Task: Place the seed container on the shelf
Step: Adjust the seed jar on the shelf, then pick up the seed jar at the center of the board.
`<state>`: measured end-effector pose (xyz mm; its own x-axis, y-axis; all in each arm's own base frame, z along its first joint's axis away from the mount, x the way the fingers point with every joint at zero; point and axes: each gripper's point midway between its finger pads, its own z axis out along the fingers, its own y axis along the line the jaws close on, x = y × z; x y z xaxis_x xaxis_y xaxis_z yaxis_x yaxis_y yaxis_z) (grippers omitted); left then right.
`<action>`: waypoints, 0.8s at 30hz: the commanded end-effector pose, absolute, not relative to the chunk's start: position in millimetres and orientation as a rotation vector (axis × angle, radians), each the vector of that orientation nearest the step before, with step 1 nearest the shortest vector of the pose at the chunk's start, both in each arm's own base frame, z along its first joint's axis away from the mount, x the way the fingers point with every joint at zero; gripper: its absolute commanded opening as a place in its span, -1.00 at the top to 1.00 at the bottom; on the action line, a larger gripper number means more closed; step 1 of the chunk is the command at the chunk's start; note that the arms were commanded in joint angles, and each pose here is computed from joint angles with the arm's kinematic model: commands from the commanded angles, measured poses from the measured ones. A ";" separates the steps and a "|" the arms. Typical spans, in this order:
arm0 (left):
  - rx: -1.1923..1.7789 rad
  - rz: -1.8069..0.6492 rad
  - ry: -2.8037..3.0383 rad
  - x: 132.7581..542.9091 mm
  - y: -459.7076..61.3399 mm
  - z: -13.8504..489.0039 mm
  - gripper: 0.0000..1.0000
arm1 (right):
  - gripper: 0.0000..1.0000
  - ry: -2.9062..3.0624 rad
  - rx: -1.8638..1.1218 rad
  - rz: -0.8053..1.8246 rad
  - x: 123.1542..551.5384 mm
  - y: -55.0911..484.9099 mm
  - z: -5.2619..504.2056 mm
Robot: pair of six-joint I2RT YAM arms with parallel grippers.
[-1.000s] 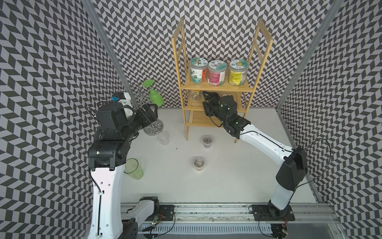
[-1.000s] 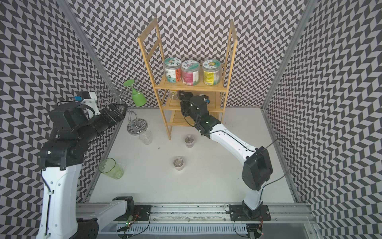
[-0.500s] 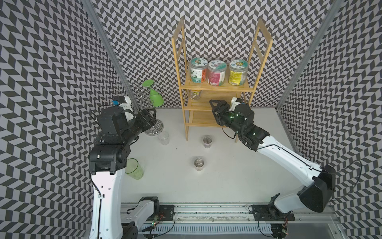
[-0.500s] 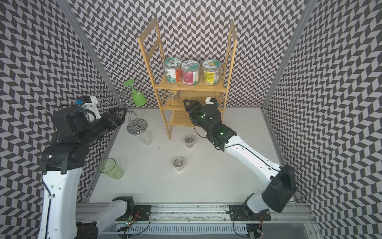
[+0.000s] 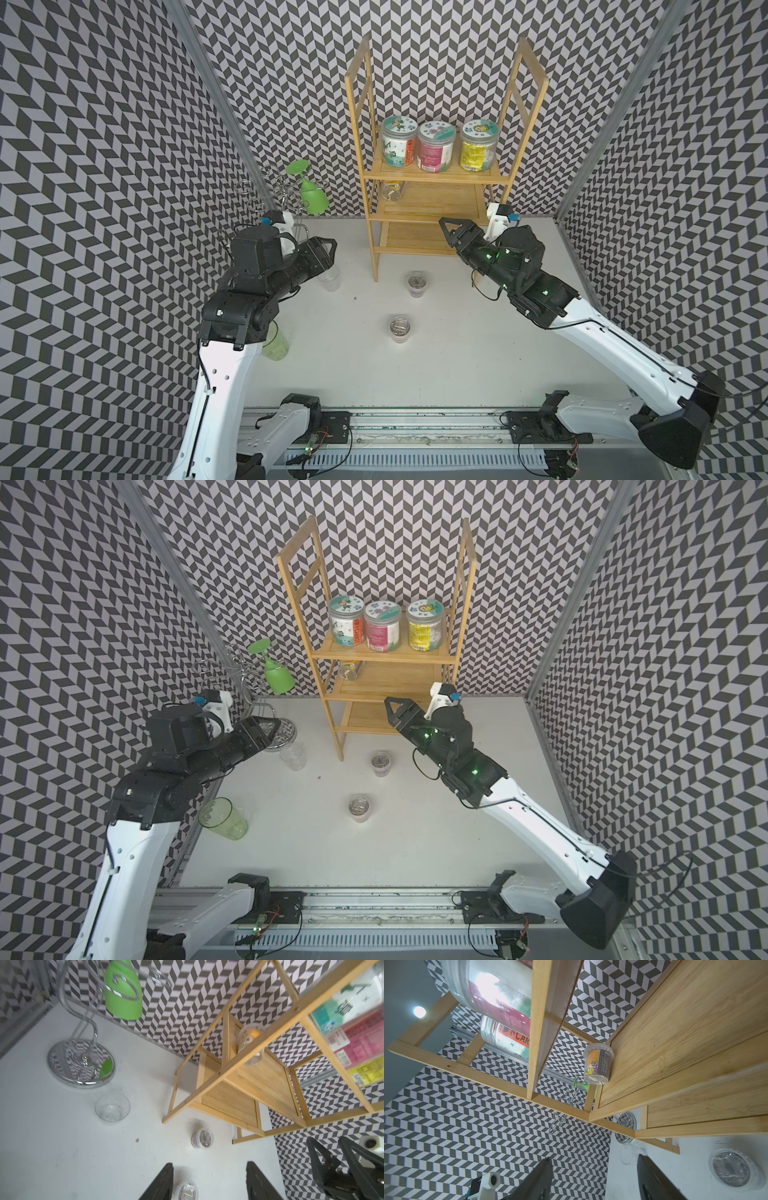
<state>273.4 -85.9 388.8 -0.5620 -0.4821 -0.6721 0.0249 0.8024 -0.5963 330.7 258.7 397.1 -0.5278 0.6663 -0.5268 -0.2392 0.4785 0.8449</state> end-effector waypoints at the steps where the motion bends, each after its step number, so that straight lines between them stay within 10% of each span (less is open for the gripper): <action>1: -0.372 -0.686 2.155 261.8 -92.9 366.5 -0.25 | -0.36 1.776 0.228 1.064 316.8 244.2 402.8; 24: 0.179 -0.453 2.961 187.6 -215.0 187.4 -0.83 | -0.36 1.841 0.215 0.674 272.2 157.6 347.1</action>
<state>186.4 -215.4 187.7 -0.9832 0.0925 -0.1572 0.1369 0.9436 -0.3014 275.5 164.9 343.4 -0.4034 0.4533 -0.7949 -0.1785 0.8130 0.5542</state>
